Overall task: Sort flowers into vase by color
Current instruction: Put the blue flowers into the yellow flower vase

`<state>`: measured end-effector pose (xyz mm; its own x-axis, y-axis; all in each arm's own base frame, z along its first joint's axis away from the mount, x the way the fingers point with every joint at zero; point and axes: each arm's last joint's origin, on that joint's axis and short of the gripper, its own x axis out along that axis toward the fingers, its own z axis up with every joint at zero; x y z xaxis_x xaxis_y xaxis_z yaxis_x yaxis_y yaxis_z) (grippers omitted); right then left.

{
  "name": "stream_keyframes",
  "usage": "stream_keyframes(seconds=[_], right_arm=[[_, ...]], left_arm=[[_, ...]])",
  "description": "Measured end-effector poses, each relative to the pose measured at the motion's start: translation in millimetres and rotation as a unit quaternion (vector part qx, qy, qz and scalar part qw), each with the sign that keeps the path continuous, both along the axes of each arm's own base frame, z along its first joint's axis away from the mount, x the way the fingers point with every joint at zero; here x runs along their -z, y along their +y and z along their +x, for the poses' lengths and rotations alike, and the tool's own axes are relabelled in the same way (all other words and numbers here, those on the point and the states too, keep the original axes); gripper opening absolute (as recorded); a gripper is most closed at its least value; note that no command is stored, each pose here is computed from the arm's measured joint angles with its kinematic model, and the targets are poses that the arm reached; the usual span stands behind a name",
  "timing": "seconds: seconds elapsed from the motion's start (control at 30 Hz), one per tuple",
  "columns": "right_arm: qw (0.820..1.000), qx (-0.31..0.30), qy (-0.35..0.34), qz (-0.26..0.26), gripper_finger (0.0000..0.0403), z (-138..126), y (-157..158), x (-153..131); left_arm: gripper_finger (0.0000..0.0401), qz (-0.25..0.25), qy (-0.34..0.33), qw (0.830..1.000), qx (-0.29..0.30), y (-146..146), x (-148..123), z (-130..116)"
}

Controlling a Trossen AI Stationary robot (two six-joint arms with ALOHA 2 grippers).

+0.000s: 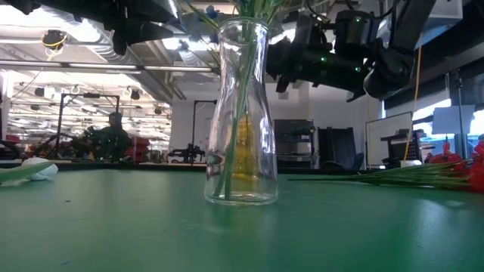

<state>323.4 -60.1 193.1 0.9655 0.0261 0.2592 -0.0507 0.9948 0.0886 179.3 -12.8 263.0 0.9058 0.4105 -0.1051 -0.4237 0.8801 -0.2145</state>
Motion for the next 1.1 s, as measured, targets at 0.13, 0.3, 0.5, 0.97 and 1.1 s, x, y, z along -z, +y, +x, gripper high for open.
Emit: stream_keyframes(seconds=[0.13, 0.3, 0.5, 0.97, 1.1], right_arm=[[1.0, 0.001, -0.006, -0.005, 0.0, -0.8, 0.2, -2.8], [1.0, 0.006, -0.021, -0.02, 0.0, -2.9, 0.4, -13.2], [0.999, 0.017, 0.006, -0.036, 0.0, -4.4, 0.3, -16.7], [0.995, 0.035, 0.08, -0.045, 0.0, -2.2, -0.9, -3.4], [0.991, 0.033, 0.119, -0.041, 0.0001, -1.8, -1.0, 4.3]], left_arm=[[0.0163, -0.001, 0.0, 1.0, 0.0, 0.0, 0.0, 0.0], [0.0163, -0.008, -0.003, 1.0, -0.001, 0.0, 0.1, 0.0], [0.0163, -0.01, 0.007, 1.0, -0.002, 0.0, 2.3, -0.3], [0.0163, -0.01, 0.006, 1.0, -0.002, 0.0, 2.1, -0.3], [0.0163, -0.011, 0.005, 1.0, -0.002, 0.0, 2.0, -0.3]])
